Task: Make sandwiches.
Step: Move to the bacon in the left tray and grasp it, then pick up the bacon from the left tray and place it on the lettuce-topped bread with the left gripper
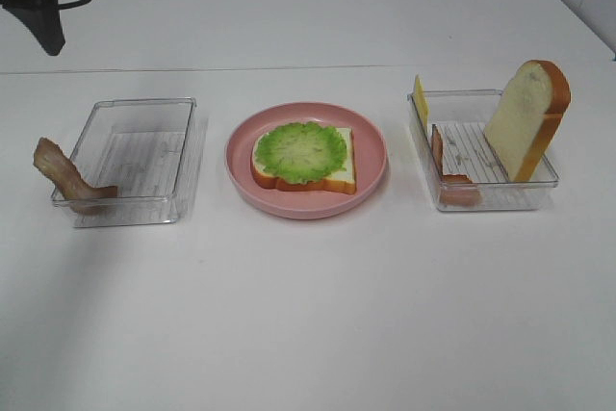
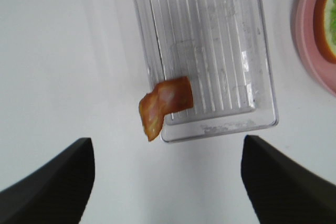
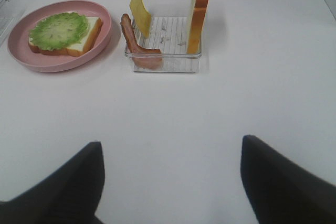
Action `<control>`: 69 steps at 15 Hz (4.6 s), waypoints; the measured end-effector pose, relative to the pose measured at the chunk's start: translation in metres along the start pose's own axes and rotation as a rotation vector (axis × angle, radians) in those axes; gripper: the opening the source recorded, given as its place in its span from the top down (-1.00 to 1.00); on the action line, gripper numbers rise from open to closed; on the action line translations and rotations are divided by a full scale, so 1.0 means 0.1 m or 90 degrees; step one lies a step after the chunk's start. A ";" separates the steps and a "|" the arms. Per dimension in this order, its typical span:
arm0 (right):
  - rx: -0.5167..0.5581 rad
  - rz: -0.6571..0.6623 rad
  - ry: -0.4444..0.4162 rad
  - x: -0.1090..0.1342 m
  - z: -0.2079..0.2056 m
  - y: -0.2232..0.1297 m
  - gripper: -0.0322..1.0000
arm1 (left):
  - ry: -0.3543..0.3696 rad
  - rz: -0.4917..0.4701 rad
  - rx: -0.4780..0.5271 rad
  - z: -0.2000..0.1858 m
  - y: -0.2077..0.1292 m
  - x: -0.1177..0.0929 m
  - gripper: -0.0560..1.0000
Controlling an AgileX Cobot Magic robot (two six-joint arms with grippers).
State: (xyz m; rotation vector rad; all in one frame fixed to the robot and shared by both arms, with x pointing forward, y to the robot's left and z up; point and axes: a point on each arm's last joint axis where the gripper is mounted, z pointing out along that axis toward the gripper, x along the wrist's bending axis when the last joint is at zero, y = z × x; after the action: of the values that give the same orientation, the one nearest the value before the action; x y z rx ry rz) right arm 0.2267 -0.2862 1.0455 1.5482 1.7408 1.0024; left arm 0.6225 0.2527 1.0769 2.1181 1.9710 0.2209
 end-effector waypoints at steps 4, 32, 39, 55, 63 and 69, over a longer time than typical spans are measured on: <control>0.000 0.000 0.000 0.00 0.00 0.00 -0.40 | 0.012 -0.048 0.085 0.31 -0.26 0.16 -0.49; 0.000 0.000 0.000 0.00 0.00 0.00 -0.40 | 0.000 -0.107 0.073 1.34 -0.26 0.19 -0.16; 0.000 0.000 0.000 0.00 0.00 0.00 -0.40 | 0.000 -0.107 0.072 1.34 -0.26 0.19 0.32; 0.000 0.000 0.000 0.00 0.00 0.00 -0.40 | -0.059 -0.104 0.006 1.06 -0.13 0.10 0.89; 0.000 0.000 0.000 0.00 0.00 0.00 -0.40 | -0.302 -0.118 -0.148 0.61 0.22 -0.23 0.89; 0.000 0.000 0.000 0.00 0.00 0.00 -0.40 | -0.518 -0.151 -0.169 0.88 0.32 -0.74 0.89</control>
State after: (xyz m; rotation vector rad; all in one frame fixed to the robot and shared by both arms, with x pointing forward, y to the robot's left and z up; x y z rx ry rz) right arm 0.2267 -0.2862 1.0455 1.5482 1.7408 1.0024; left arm 0.6716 0.1712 1.0048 1.4461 1.5541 -0.3528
